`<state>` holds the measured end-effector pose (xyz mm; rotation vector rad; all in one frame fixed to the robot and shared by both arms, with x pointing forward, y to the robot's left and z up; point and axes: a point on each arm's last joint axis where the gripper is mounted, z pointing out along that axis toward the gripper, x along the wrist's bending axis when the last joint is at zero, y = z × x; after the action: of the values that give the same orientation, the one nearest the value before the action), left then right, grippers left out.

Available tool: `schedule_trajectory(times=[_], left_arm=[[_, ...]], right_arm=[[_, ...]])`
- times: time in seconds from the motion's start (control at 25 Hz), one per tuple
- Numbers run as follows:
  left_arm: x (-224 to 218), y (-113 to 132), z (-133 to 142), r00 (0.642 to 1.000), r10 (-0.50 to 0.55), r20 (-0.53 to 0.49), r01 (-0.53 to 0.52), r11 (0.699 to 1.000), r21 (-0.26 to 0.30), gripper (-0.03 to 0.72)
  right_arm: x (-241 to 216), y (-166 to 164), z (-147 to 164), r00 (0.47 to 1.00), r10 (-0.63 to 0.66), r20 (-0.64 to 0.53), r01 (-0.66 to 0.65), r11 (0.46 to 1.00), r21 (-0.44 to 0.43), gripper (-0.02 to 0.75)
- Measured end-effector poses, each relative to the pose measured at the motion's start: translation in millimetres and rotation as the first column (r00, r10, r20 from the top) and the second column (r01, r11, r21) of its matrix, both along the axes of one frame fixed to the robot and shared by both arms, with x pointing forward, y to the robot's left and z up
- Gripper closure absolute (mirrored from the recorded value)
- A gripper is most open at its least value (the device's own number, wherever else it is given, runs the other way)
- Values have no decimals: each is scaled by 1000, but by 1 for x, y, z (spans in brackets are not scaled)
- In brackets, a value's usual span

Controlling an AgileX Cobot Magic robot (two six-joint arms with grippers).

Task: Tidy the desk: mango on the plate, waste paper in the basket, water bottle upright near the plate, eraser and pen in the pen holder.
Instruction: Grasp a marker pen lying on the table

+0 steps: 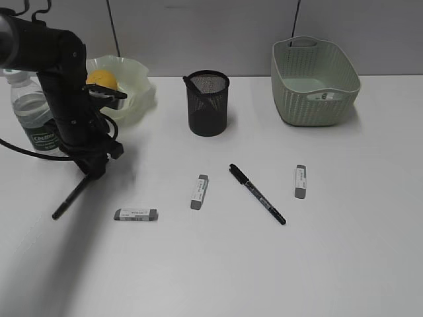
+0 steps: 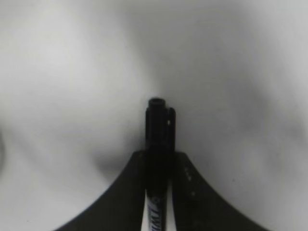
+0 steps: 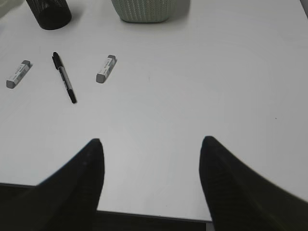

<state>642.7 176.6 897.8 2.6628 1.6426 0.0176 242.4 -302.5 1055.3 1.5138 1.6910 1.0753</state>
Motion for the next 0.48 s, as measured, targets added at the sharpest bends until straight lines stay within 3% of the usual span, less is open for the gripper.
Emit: schedule_trajectory(times=[0.04, 0.32, 0.48], left_arm=[[0, 0, 0, 1000, -3, 1, 3, 1000, 4, 559], [0, 0, 0, 1000, 0, 1, 0, 1000, 0, 561], [-1, -3, 14, 1000, 18, 24, -17, 999, -39, 561]], right_arm=[[0, 0, 0, 1000, 0, 0, 0, 1000, 0, 246], [0, 0, 0, 1000, 0, 0, 0, 1000, 0, 249], [0, 0, 0, 1000, 0, 0, 0, 1000, 0, 252]])
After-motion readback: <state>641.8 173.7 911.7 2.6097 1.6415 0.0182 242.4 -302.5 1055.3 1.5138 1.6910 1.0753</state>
